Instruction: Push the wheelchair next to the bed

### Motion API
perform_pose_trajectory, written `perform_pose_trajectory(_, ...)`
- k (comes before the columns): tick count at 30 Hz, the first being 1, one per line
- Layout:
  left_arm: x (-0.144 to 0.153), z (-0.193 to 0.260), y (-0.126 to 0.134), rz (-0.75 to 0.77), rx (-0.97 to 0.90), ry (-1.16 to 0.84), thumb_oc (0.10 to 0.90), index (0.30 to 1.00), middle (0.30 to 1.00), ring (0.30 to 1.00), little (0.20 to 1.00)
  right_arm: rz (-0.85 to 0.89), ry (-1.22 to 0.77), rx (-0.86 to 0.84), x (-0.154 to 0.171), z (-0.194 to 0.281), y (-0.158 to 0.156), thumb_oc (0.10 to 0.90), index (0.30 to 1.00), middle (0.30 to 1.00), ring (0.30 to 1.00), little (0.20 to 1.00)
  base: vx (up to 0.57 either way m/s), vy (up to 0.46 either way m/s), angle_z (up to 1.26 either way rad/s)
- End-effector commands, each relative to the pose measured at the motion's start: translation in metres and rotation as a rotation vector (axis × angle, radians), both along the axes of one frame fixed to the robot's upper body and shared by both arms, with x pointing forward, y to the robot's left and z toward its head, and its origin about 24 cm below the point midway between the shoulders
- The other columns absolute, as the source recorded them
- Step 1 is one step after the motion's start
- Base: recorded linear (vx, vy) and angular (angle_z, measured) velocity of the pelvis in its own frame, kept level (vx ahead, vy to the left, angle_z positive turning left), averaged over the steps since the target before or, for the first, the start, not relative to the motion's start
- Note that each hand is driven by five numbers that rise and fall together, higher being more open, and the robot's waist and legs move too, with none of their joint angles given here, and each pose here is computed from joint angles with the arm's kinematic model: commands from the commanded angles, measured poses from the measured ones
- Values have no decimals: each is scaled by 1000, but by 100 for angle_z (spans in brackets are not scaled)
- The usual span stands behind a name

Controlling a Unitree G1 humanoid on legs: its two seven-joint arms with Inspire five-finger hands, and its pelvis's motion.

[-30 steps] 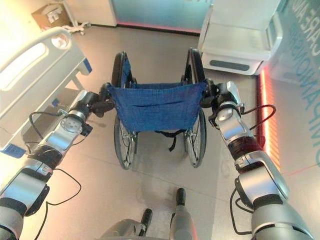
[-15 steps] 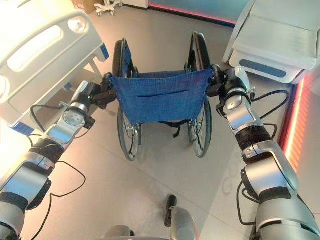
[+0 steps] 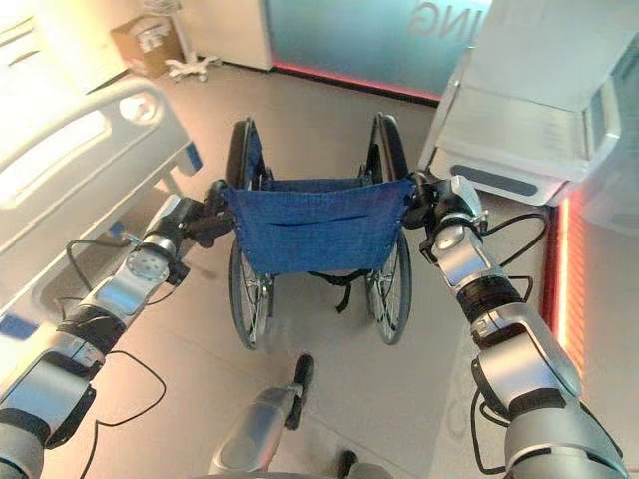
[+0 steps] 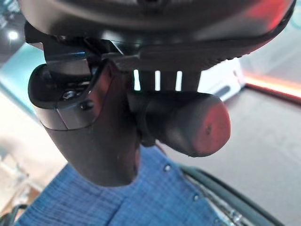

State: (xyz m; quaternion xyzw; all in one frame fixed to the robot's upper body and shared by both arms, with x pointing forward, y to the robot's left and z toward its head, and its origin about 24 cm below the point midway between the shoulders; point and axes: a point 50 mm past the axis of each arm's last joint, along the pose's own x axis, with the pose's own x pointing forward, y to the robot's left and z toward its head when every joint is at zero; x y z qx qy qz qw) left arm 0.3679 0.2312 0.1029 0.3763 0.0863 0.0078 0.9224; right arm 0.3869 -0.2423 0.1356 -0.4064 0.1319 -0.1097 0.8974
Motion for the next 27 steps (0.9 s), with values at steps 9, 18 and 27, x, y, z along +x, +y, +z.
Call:
perform_pose_trajectory(9, 13, 24, -11, -72, 172, -79, 400, 300, 300, 300, 300, 299, -40, -95, 10, -2, 49, 400, 300, 300, 300, 300, 289, 149, -28)
perform_pose_trajectory(18, 3, -6, -15, -64, 141, -45, 400, 300, 300, 300, 300, 282, 2, -114, 2, -22, 41, 400, 300, 300, 300, 300, 293, 32, -3)
perform_pose_trajectory(27, 11, 15, -20, -92, 125, -100, 400, 300, 300, 300, 300, 249, -15, -169, 12, 21, 38, 400, 300, 300, 300, 300, 407, -224, 79)
